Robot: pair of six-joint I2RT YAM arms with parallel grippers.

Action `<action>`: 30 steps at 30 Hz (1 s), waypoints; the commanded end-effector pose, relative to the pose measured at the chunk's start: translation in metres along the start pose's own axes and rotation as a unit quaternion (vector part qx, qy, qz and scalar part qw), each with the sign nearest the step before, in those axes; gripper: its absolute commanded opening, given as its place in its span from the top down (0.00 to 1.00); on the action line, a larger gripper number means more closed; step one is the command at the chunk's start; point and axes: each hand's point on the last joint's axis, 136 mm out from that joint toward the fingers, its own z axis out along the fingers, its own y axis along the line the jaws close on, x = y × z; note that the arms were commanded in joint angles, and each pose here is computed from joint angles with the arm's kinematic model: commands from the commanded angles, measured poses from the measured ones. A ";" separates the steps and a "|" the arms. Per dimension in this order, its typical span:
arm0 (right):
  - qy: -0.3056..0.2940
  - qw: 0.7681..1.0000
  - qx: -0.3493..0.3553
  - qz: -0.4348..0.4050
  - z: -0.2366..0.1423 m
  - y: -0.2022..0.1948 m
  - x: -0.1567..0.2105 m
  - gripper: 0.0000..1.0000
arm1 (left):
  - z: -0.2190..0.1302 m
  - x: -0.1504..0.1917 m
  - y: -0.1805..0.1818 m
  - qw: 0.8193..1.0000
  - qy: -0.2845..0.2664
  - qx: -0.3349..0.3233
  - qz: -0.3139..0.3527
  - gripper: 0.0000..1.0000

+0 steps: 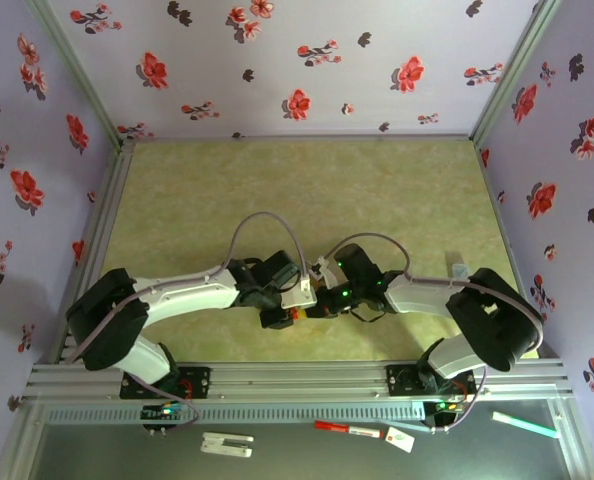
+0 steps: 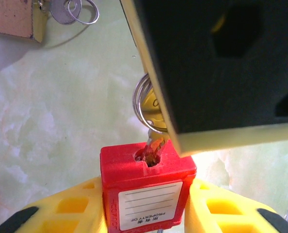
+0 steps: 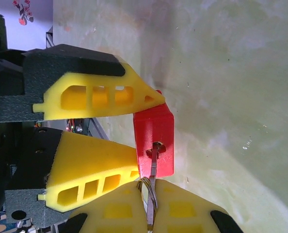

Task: Unlock with the key

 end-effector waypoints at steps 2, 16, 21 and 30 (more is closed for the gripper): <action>-0.015 0.999 0.045 0.001 0.011 -0.017 0.001 1.00 | -0.077 -0.146 -0.013 0.947 -0.312 0.026 0.070 0.53; -0.023 0.999 0.043 0.002 0.003 -0.013 0.006 1.00 | -0.094 -0.093 -0.003 0.962 -0.270 -0.020 0.041 0.23; -0.026 0.999 0.038 0.001 0.001 -0.010 0.006 1.00 | -0.078 -0.062 0.002 0.973 -0.223 -0.047 0.046 0.23; -0.025 0.999 0.038 0.004 -0.003 -0.007 0.009 1.00 | -0.053 -0.024 0.010 0.980 -0.156 -0.102 0.064 0.23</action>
